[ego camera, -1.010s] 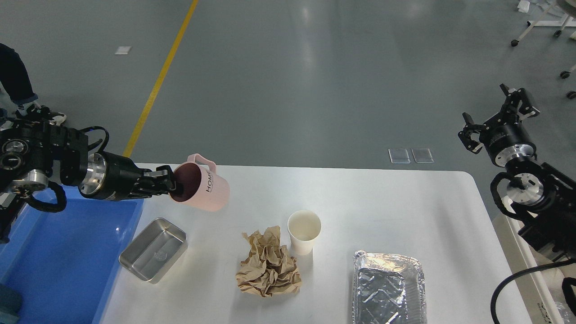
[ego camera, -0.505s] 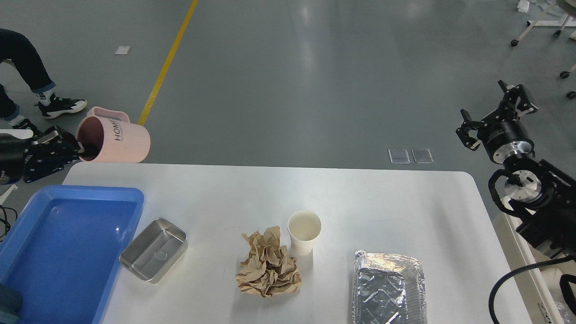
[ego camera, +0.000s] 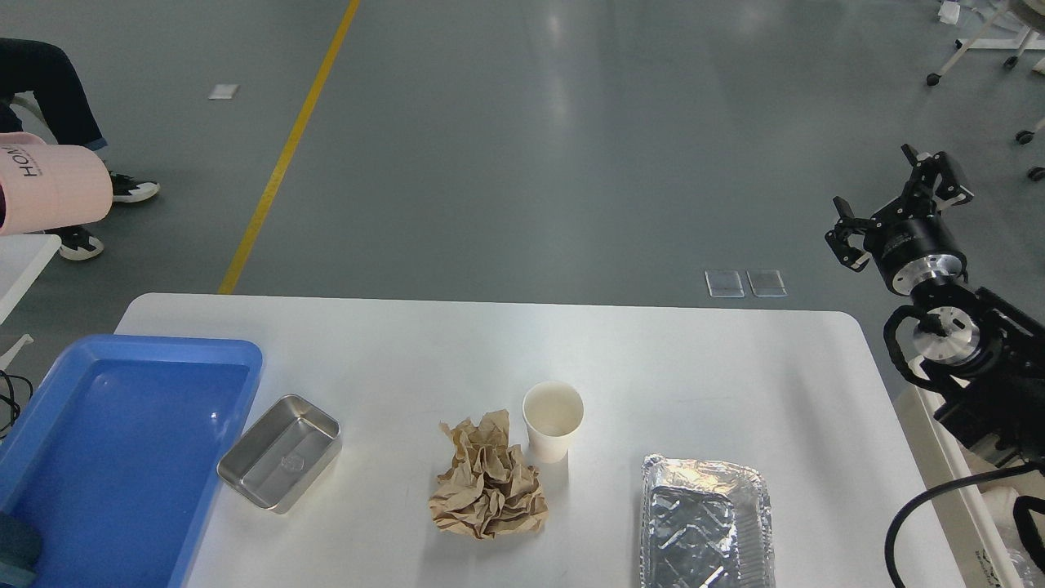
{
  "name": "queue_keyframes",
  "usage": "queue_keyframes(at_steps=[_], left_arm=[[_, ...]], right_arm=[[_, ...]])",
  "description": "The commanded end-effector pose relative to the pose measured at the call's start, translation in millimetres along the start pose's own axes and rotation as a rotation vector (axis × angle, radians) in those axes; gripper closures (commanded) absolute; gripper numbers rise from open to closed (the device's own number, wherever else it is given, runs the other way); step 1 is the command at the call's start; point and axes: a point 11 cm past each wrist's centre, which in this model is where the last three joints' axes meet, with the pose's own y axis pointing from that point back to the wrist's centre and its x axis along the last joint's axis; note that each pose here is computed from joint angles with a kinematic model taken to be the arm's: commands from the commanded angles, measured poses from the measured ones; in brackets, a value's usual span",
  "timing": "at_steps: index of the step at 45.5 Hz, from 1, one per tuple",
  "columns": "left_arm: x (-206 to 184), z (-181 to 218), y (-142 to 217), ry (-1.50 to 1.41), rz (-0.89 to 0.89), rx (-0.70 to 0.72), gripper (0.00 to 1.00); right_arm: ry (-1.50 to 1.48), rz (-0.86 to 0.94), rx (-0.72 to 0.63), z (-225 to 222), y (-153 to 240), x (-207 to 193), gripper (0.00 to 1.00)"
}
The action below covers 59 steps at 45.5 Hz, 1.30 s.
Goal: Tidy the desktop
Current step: 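Carry the pink mug over the blue tray and lower it in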
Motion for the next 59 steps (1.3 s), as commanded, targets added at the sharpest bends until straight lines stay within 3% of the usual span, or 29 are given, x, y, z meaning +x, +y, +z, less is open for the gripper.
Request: queue_keyframes(at_steps=[1, 9, 17, 30, 44, 52, 59], left_arm=[[-16, 1, -20, 0.069, -0.025, -0.086, 1.00], [-35, -5, -38, 0.116, -0.063, -0.115, 1.00], [-48, -31, -41, 0.091, -0.112, 0.071, 1.00], [-5, -54, 30, -0.072, -0.027, 0.429, 1.00], [48, -21, 104, -0.201, 0.051, 0.636, 1.00], [45, -20, 111, -0.209, -0.014, 0.717, 1.00], [33, -47, 109, -0.199, -0.072, 0.825, 1.00]], right_arm=[[-0.001, 0.002, -0.001, 0, 1, 1, 0.00], [0.001, 0.002, -0.001, 0, 1, 2, 0.00], [0.005, 0.005, 0.002, -3, 1, 3, 0.00], [0.020, 0.007, 0.005, -9, 1, 5, 0.00], [0.020, 0.000, 0.009, -11, -2, 1, 0.00], [0.027, 0.000, 0.014, -16, -1, 4, 0.00], [0.032, 0.002, 0.019, -20, -1, 6, 0.00]])
